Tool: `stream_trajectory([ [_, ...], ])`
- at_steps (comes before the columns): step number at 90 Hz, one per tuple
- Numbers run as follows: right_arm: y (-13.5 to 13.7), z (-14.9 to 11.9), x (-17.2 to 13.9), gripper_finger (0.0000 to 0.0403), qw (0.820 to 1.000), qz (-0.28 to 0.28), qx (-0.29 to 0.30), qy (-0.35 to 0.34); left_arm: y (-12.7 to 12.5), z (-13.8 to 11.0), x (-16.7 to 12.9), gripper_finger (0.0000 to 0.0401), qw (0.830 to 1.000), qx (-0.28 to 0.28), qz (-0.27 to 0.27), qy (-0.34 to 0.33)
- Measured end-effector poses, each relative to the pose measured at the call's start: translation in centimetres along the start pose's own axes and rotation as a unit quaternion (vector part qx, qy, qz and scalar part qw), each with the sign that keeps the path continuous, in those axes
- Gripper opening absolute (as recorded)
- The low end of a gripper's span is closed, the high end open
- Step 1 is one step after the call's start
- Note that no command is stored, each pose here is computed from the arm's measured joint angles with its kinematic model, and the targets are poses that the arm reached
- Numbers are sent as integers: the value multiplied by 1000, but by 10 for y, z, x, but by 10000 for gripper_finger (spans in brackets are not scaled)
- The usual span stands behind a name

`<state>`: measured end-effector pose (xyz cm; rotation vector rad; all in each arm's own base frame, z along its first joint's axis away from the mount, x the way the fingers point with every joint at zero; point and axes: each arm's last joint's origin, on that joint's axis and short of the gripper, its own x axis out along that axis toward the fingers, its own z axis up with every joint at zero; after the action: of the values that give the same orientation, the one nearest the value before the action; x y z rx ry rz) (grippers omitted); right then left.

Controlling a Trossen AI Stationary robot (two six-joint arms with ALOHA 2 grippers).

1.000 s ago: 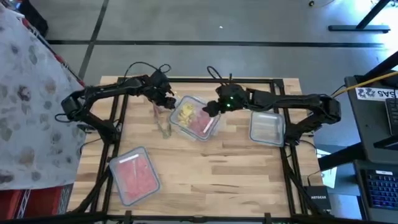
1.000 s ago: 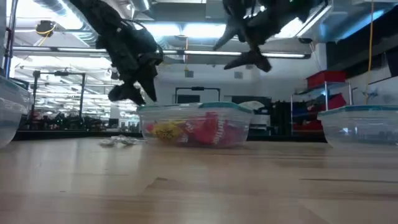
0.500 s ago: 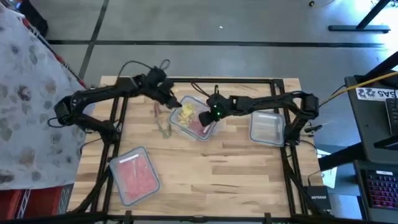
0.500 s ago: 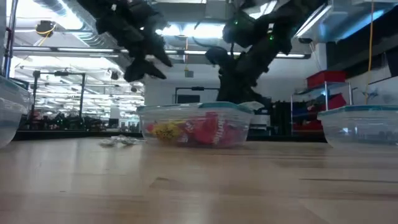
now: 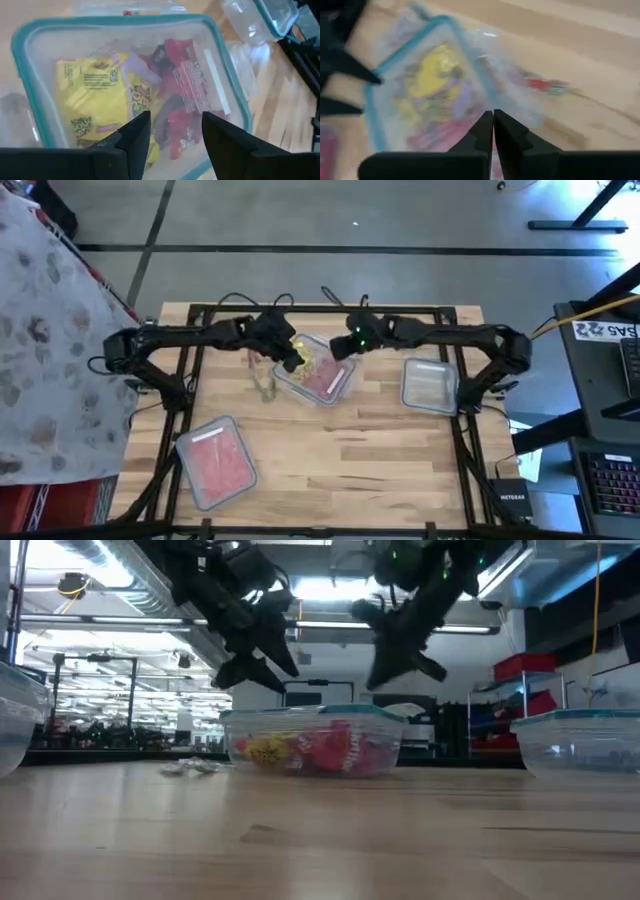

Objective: Sort candy
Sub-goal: Close the rectangular transparent bin

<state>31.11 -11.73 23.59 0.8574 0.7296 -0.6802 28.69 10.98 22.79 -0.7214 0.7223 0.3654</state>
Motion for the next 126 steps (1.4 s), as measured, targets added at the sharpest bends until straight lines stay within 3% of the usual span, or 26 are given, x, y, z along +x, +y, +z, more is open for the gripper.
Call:
stream_trajectory([
  [12,-23,2,20,0,998,-44,-6,52,8,-6,16,159,999,6,27,35],
  [30,-14,-15,32,0,993,-24,-24,114,17,-13,43,158,997,6,39,69],
  [46,13,-60,24,0,977,-22,-67,201,7,-18,50,158,997,16,26,66],
  [63,45,-122,6,0,946,-9,-134,296,-7,-23,54,158,997,46,13,53],
  [69,49,-141,-6,0,940,-39,-138,310,-11,-24,52,158,997,50,10,52],
  [77,54,-151,-22,0,945,-48,-149,287,-18,-23,45,158,997,59,5,49],
  [88,57,-145,-43,0,960,-37,-146,236,-34,-16,30,147,996,80,-11,40],
  [99,49,-115,-48,0,977,-32,-109,179,-47,-11,19,128,994,100,-29,23],
  [114,30,-72,-22,0,986,8,-58,156,-51,-21,27,101,993,107,-25,52],
  [126,15,-55,11,0,984,43,-25,174,-48,-35,46,79,988,117,-3,98],
])
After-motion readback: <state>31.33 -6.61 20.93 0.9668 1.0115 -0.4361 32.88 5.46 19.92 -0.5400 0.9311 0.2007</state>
